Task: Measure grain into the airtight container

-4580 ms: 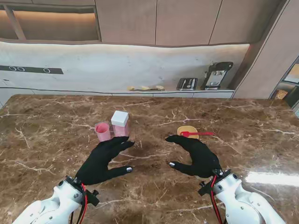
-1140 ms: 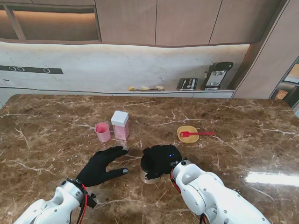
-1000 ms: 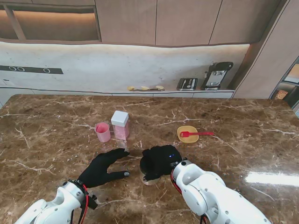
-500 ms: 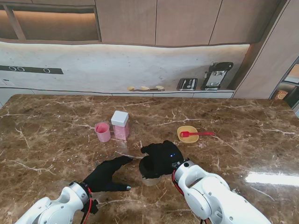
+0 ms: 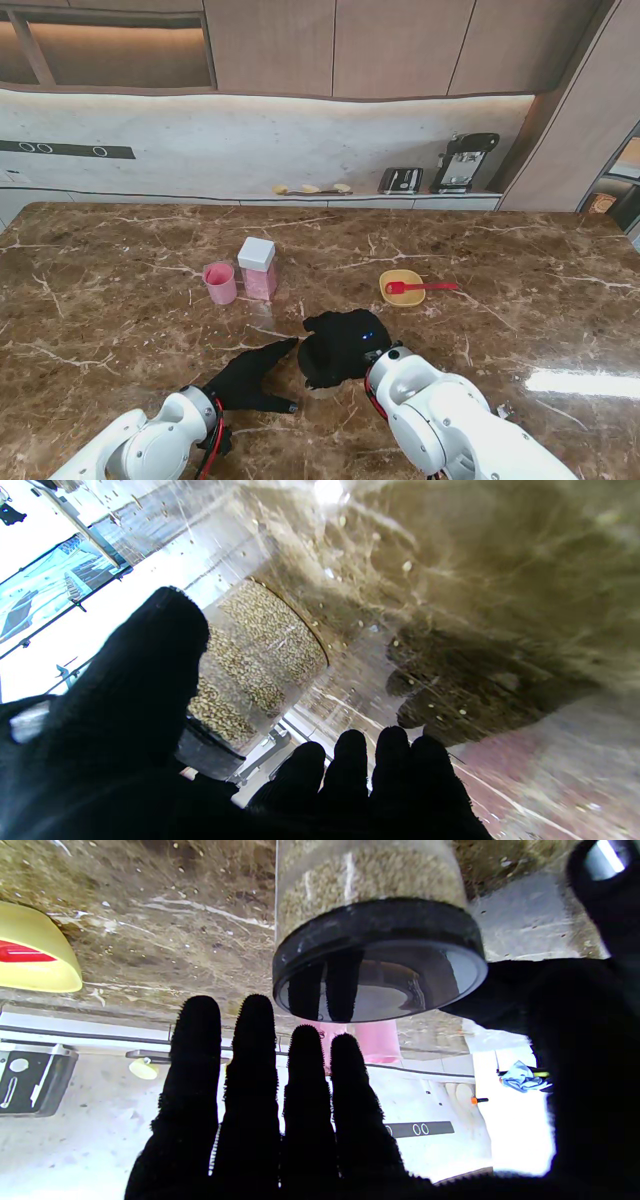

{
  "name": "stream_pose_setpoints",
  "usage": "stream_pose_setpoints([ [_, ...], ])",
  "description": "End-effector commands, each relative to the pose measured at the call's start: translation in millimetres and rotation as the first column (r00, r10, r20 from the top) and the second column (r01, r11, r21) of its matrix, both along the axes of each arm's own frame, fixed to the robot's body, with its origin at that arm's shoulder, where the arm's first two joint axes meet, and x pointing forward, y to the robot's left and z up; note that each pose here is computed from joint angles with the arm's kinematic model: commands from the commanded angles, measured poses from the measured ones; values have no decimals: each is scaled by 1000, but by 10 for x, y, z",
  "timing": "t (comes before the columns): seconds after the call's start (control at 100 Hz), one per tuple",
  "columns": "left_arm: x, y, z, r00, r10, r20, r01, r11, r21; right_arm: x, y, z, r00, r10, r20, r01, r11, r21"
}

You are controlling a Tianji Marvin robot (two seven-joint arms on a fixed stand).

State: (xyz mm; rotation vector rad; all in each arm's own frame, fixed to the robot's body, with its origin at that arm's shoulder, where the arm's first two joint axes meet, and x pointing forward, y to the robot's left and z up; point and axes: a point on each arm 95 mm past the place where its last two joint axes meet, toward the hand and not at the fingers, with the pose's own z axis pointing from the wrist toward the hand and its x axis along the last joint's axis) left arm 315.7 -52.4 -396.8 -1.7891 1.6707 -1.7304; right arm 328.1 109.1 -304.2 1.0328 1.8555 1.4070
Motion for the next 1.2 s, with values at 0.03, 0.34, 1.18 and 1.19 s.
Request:
stream_pose_setpoints([
  [0.03, 30, -41, -85, 1000, 6, -30, -6, 1000, 5, -2, 4, -87, 1000, -8, -12, 7, 1000, -24],
  [0.34, 154, -137, -201, 997, -6, -74, 7, 1000, 13, 13, 39, -185, 1000, -7, -30, 6, 999, -32],
  [1.18, 347, -304, -615, 985, 71, -157, -90, 989, -120, 32, 206, -373, 998, 39, -40, -34, 994, 108],
  [1.19, 348, -304, -619, 985, 73, -155, -92, 989, -120, 32, 207, -372, 998, 42, -40, -37, 994, 107],
])
